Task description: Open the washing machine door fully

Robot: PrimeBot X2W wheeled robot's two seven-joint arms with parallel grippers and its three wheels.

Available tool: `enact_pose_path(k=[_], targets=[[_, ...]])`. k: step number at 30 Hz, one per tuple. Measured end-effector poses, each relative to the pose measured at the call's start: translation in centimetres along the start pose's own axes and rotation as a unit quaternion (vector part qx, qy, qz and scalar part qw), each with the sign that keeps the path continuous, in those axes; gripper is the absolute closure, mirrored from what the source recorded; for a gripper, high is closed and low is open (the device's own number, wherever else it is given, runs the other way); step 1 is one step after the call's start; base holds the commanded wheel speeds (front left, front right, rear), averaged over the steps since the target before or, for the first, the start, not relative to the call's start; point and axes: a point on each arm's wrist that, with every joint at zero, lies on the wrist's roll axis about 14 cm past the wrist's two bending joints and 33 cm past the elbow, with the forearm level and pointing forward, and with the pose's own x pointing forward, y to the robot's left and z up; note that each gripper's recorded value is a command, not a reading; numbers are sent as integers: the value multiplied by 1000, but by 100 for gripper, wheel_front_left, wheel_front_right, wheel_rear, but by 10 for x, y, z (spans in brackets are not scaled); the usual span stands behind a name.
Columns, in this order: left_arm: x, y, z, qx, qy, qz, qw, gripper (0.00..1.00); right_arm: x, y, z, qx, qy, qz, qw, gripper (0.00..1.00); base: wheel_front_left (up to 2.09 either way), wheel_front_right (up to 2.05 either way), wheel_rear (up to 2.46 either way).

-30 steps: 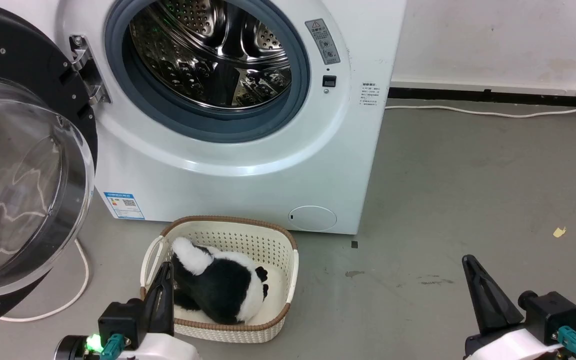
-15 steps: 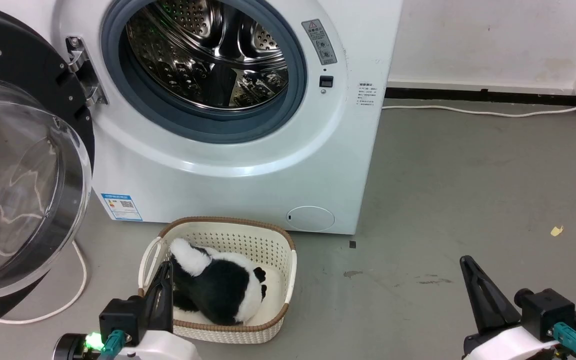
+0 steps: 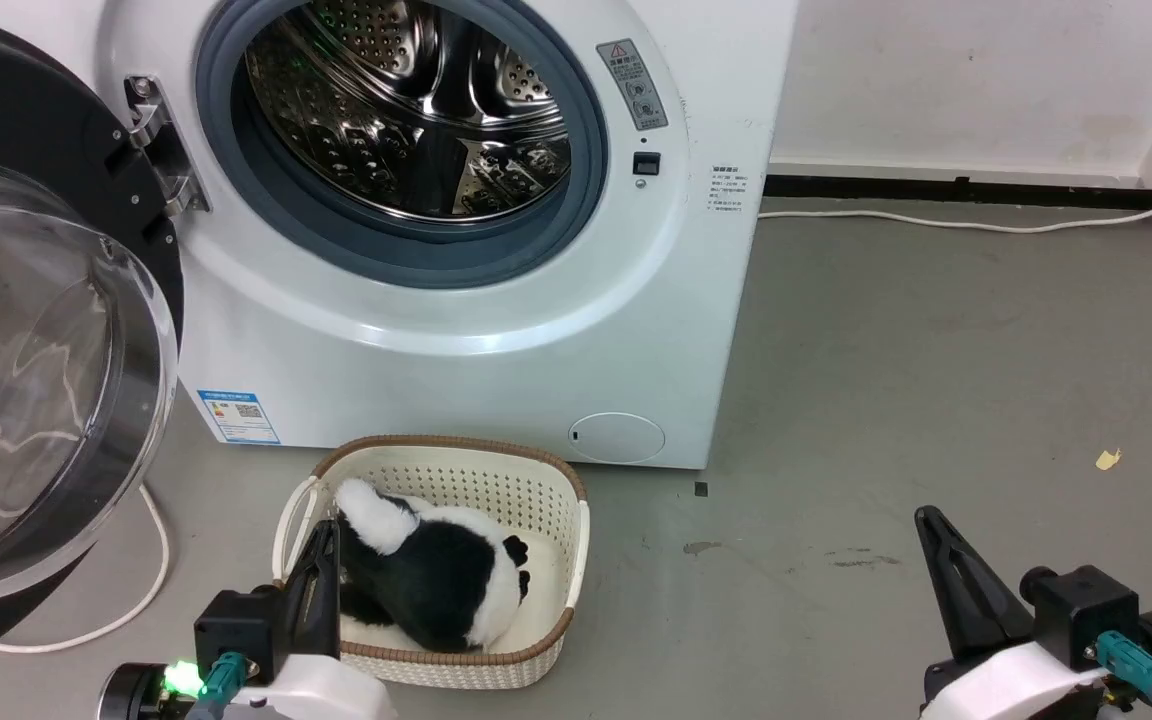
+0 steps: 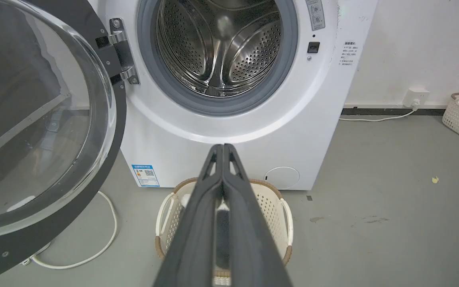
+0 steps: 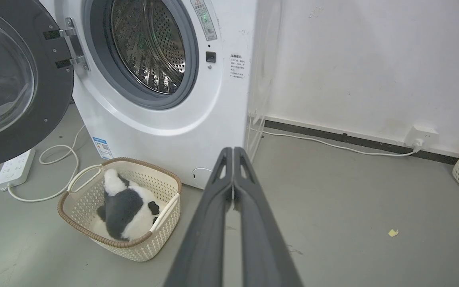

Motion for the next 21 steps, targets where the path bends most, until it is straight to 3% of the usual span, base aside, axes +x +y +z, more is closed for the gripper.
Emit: enact_pose_path(k=[21], targets=[[6,-3,5,5,5,-3,1000,100,-1,-2,-4,-6,18,-3,1000,100,0,0,0]])
